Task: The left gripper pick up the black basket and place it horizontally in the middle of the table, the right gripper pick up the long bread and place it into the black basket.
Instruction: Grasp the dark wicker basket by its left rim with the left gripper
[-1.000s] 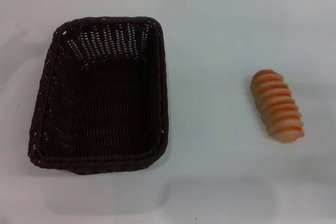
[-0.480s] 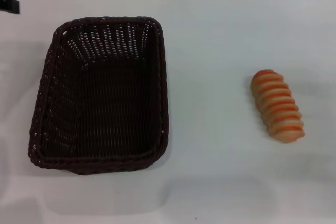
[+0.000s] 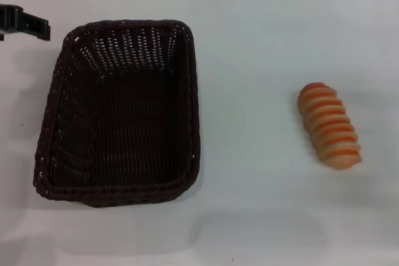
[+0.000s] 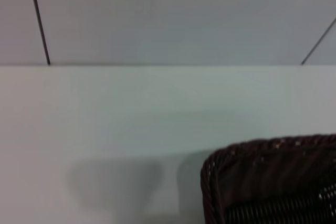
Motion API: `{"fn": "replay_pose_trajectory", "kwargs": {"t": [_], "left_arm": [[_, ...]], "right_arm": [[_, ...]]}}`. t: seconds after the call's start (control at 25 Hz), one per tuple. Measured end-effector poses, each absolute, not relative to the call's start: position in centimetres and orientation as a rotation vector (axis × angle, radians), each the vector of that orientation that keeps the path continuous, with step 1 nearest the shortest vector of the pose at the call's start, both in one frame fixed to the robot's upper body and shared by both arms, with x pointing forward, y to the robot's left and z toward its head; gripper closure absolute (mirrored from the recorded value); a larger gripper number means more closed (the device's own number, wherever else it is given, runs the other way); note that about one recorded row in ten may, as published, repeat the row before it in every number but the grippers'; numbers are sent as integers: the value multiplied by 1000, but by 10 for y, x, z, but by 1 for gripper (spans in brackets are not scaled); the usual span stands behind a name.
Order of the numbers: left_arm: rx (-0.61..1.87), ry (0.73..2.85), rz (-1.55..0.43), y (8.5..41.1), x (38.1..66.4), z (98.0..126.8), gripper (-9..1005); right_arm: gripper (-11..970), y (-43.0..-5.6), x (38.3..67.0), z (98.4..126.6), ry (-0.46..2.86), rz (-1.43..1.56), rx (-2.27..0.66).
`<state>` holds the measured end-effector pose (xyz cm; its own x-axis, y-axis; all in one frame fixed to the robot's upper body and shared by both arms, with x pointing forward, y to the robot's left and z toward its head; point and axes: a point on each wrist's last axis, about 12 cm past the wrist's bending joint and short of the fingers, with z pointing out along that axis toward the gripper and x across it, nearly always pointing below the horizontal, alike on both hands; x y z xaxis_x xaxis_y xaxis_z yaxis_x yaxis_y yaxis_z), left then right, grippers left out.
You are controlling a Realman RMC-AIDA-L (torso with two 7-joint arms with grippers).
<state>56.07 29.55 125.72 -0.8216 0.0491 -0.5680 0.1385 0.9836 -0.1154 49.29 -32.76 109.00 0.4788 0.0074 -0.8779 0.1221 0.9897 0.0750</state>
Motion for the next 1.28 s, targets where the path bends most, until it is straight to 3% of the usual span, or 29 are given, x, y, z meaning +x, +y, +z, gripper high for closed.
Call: {"fn": "replay_pose_trajectory", "kwargs": {"t": [0.56, 0.96, 1.28], "left_arm": [[83, 2714, -226, 282, 565, 1232, 174], [81, 2752, -227, 280, 567, 1225, 175], [73, 2793, -235, 285, 573, 1202, 176]], "right_arm": [[293, -325, 499, 1093, 1060, -59, 127], [292, -325, 501, 1095, 1052, -59, 130], [292, -326, 499, 1095, 1047, -55, 139]]}}
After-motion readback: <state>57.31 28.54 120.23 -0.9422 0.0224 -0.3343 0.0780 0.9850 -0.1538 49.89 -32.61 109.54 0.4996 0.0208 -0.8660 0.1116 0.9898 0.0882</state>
